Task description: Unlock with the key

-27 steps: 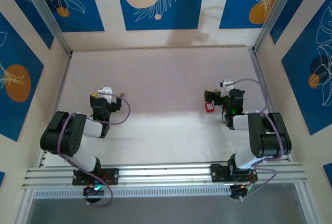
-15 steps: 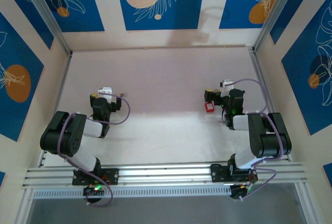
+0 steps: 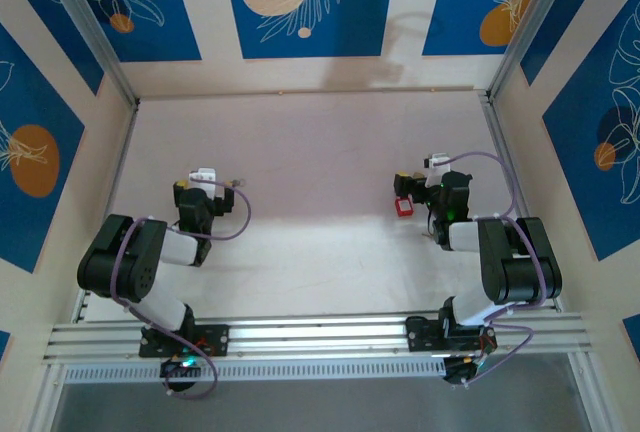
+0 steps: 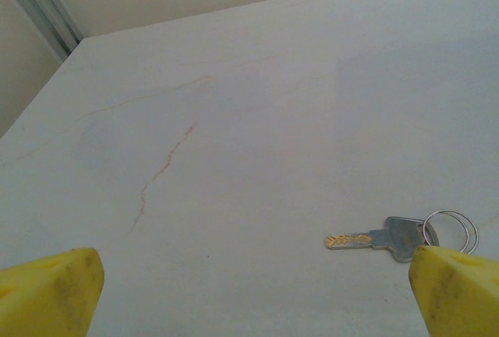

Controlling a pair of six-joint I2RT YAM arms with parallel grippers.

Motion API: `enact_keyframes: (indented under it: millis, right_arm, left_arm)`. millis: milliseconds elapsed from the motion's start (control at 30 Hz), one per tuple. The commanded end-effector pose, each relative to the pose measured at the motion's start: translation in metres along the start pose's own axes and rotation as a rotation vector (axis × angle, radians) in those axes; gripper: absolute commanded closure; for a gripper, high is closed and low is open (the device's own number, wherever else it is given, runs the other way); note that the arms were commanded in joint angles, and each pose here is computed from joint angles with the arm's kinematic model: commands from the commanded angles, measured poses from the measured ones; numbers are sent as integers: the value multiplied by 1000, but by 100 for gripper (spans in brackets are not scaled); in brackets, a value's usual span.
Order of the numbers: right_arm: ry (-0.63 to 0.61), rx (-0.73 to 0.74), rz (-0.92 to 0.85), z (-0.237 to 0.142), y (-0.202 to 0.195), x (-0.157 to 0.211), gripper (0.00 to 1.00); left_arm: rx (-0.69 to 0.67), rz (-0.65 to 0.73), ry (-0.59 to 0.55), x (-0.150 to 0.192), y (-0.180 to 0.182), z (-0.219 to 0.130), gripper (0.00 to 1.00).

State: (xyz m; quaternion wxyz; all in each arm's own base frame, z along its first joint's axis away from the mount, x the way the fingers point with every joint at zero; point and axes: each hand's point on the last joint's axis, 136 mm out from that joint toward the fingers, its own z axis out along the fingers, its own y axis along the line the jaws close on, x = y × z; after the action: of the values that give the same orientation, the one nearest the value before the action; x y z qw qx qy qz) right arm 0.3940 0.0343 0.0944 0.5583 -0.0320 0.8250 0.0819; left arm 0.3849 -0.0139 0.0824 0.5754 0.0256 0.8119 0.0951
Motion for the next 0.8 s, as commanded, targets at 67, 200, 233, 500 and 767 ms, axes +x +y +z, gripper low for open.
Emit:
enact_keyframes:
  millis: [67, 200, 233, 500, 767]
  right_arm:
    - [-5, 15, 3, 1, -1, -1, 1]
    - [-6, 14, 4, 1, -2, -1, 1]
    - [-2, 10, 7, 1, -2, -1, 1]
    - [9, -23, 31, 2, -2, -1, 1]
    - [10, -22, 33, 1, -3, 0, 1]
  left_arm:
    - [-1, -27, -43, -15, 4, 1, 0]
    - [-3, -27, -44, -15, 4, 1, 0]
    - [-2, -27, -44, -15, 4, 1, 0]
    - [-1, -27, -47, -16, 4, 0, 0]
    - [-2, -27, -46, -15, 4, 0, 0]
